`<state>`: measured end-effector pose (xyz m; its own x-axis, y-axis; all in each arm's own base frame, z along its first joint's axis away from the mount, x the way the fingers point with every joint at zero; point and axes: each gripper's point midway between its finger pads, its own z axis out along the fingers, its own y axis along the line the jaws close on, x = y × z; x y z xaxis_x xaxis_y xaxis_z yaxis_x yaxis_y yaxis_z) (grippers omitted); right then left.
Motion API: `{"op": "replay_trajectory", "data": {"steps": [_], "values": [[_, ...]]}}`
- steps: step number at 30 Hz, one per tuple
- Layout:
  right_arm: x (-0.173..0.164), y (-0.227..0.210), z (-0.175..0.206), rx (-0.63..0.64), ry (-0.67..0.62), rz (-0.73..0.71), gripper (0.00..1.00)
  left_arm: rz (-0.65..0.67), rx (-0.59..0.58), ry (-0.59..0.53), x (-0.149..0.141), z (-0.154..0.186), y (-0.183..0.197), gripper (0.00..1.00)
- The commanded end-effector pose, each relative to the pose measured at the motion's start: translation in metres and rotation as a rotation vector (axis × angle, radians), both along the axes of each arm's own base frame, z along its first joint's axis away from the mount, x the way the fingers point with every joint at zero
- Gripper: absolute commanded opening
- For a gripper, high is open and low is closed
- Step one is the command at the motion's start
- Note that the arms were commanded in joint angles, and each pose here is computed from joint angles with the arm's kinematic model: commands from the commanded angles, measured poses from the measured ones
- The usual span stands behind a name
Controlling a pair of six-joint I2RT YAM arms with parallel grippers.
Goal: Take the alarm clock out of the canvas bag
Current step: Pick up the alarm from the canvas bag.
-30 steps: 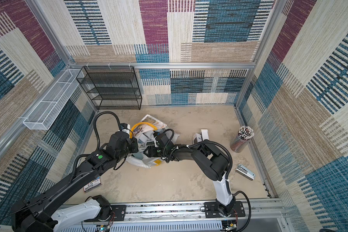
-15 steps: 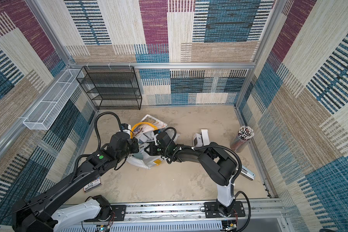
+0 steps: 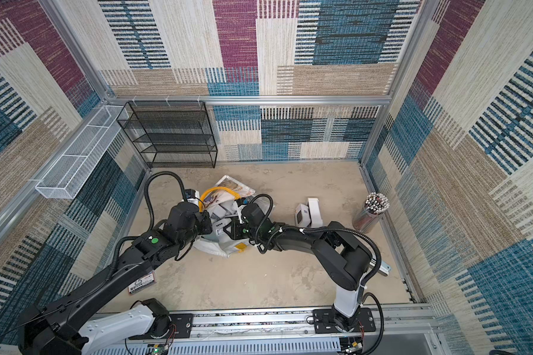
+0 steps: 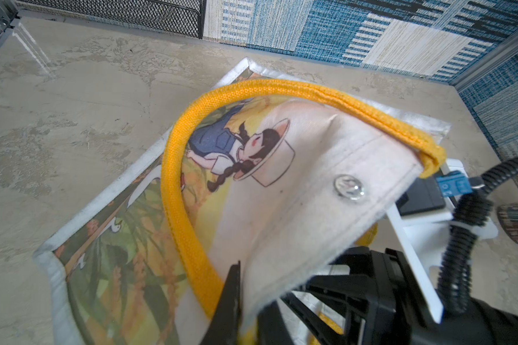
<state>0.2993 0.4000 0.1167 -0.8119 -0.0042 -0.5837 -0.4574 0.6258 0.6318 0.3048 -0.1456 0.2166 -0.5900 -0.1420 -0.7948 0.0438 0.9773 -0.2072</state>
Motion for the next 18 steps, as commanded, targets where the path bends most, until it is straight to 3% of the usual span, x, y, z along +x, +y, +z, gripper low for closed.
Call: {"op": "replay_trajectory", "data": {"steps": [1,18], "values": [[0.003,-0.001,0.010,0.017,-0.050,-0.010,0.26,0.023,0.052,0.015,-0.002,-0.003,0.009,0.00],[-0.006,-0.023,0.023,0.032,-0.131,-0.031,0.27,0.042,0.065,0.022,-0.004,-0.003,0.014,0.00]]}}
